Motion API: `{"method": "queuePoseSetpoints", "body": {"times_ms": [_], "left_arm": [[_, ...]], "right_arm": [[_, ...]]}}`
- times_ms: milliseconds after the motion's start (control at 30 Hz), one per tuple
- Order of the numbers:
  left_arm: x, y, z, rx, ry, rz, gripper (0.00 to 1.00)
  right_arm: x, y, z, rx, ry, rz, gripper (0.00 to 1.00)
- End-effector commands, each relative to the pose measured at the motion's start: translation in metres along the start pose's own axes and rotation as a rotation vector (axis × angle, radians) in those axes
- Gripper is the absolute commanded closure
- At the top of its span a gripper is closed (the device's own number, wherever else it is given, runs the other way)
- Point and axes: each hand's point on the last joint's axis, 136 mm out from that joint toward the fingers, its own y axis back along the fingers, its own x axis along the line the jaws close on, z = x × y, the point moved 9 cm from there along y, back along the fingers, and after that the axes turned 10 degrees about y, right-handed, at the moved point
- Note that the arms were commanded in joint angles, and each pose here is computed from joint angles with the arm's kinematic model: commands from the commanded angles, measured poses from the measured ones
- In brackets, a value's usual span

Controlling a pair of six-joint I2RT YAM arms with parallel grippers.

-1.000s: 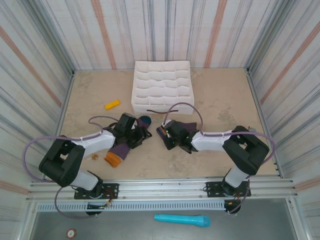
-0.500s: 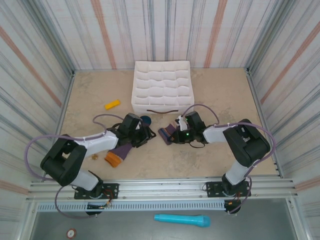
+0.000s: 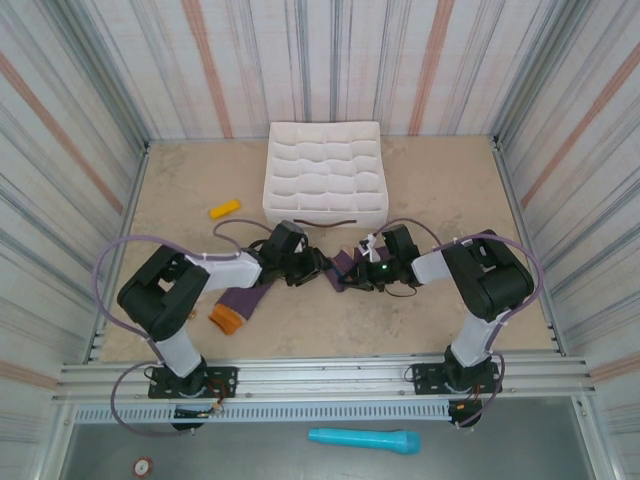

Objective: Roll the socks

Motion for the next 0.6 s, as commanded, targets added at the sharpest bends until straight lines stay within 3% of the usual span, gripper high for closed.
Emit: {"method": "queuePoseSetpoints", "body": {"times_ms": [0, 67, 233, 433, 567], "left_arm": [[-0.002, -0.008, -0.001, -0.009, 0.007, 0.010, 0.46], [0.002, -0.013, -0.003, -0.007, 0.016, 0.026, 0.48], [0.009, -0.022, -0.004, -0.001, 0.046, 0.051, 0.63], [0.006, -0.019, 0.000, -0.007, 0.029, 0.110, 0.93], [0.000, -0.010, 0.003, -0.004, 0.015, 0.143, 1.00]], "right_arm": [[-0.036, 0.000, -0.031, 0.061, -0.207, -0.169, 1.00], [-0.037, 0.002, -0.030, 0.050, -0.214, -0.163, 1.00], [-0.040, 0.004, -0.030, 0.036, -0.222, -0.158, 1.00], [-0.036, 0.007, -0.026, 0.025, -0.180, -0.161, 0.99], [-0.020, 0.020, -0.020, -0.014, -0.085, -0.200, 0.73]]}}
